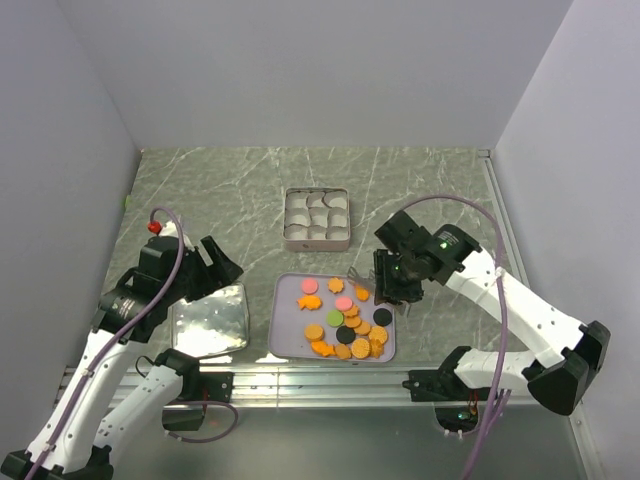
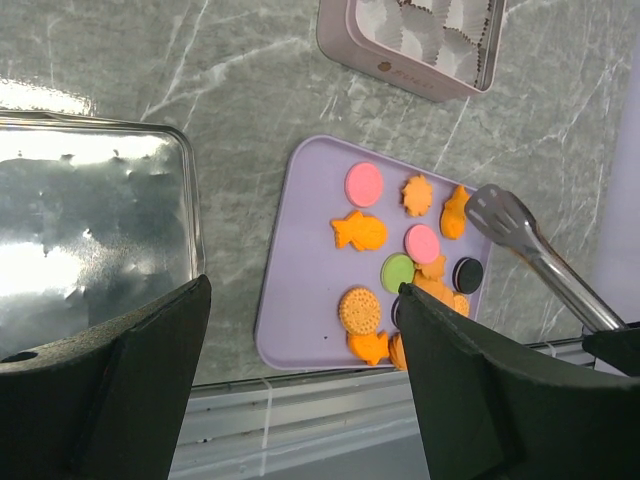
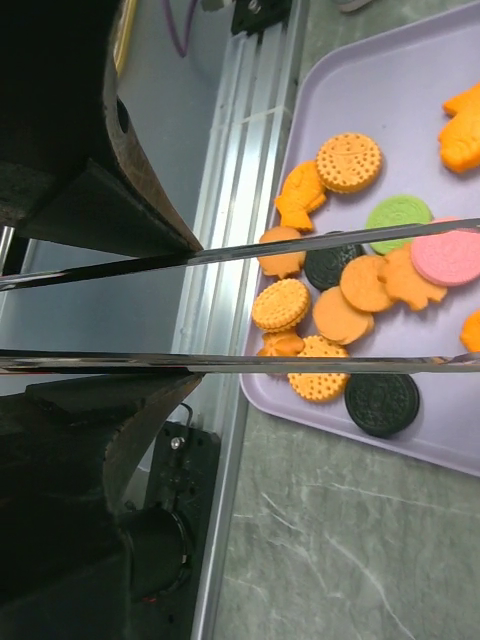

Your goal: Pack the cookies

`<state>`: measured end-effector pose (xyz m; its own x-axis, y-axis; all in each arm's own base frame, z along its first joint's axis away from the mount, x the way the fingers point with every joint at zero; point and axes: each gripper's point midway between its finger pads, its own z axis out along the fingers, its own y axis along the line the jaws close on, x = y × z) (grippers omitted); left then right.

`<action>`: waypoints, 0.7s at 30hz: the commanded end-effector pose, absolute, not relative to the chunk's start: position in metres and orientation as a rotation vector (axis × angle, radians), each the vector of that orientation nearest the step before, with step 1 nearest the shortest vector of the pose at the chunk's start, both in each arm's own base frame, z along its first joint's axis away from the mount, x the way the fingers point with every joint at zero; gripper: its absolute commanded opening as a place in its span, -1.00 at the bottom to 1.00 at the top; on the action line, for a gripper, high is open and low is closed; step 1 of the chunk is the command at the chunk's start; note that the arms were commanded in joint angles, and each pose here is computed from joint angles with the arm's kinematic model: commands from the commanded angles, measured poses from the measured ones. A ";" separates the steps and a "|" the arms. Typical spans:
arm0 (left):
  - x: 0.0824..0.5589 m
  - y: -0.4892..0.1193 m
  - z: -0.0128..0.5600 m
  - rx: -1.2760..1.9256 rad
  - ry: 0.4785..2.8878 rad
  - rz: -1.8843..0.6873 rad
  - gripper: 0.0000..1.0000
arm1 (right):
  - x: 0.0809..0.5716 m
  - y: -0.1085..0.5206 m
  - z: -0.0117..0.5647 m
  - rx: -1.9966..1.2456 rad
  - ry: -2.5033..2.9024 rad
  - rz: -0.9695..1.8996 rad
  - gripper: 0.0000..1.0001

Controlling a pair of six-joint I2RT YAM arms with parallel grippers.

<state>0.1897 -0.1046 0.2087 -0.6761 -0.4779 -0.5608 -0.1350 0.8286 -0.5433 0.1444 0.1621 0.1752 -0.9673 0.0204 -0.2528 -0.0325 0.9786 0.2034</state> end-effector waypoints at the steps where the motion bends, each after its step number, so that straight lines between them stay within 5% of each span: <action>1: 0.193 -0.109 0.215 -0.419 2.239 -0.639 0.63 | 0.145 0.160 0.180 -0.016 2.858 0.213 0.06; 21: 0.179 -0.098 0.212 -0.462 2.228 -0.618 0.66 | 0.143 0.176 0.161 -0.170 2.941 0.040 0.06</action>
<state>0.1801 -0.0991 0.2108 -0.6499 -0.4919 -0.5794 -0.1260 0.8215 -0.5561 0.1403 0.1729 0.1545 -0.9790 -0.1094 -0.1719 -0.1130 0.9935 0.0113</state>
